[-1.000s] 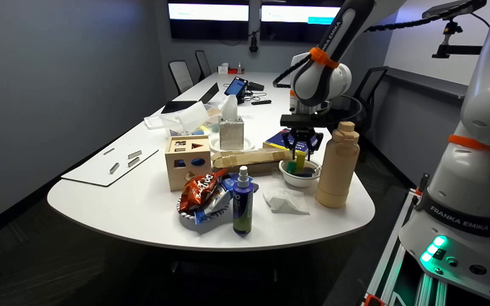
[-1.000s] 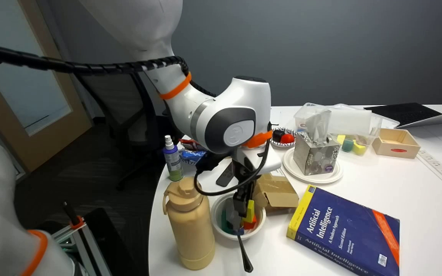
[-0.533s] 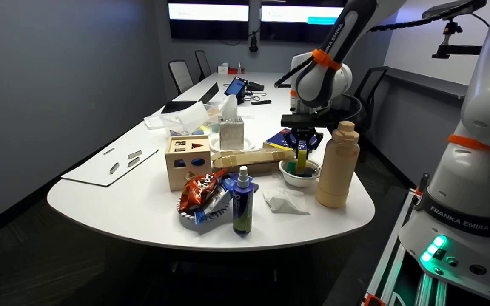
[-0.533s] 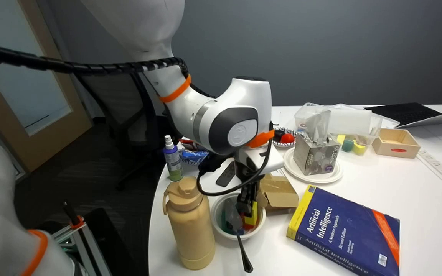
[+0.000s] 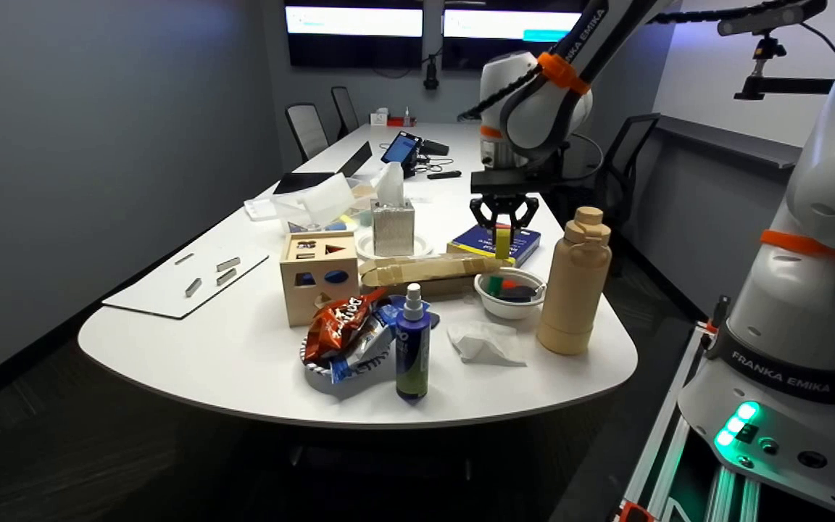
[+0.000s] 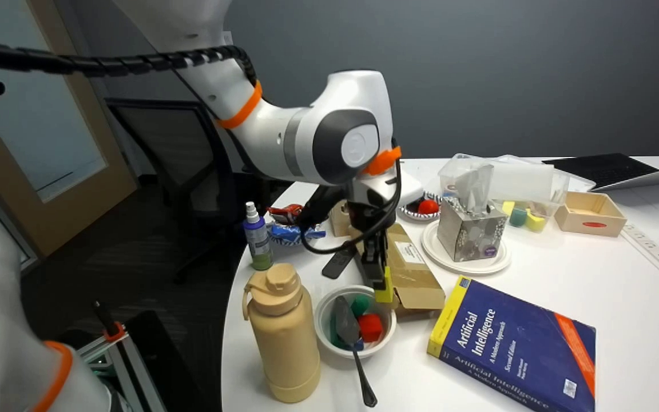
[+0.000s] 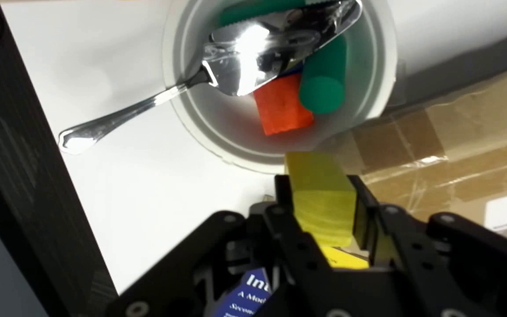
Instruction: Remove the yellow block from the white plate and put it inside the shape sorter through the square opening
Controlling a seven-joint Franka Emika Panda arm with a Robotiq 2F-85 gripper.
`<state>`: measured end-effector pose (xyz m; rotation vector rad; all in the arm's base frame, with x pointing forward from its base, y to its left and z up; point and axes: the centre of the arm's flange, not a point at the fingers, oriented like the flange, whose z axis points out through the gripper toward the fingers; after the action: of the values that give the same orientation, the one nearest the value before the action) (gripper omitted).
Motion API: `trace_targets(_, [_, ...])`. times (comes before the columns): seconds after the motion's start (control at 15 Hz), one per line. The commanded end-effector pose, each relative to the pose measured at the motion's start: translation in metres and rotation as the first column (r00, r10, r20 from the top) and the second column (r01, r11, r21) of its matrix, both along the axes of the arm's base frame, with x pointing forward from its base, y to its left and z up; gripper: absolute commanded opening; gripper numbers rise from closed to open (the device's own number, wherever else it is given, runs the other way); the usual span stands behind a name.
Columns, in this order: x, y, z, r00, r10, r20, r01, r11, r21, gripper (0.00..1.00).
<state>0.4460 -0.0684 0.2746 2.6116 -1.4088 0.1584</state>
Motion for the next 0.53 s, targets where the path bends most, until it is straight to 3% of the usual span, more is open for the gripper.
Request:
trace_targets(0.0, [0.0,0.036,0.069,0.995,0.1,0.013,-0.099,0.994,-0.04,0.08])
trace_targets(0.47, [0.023,0.143,0.102,0.939,0.342,-0.03,-0.343,0.939,-0.026,0.08])
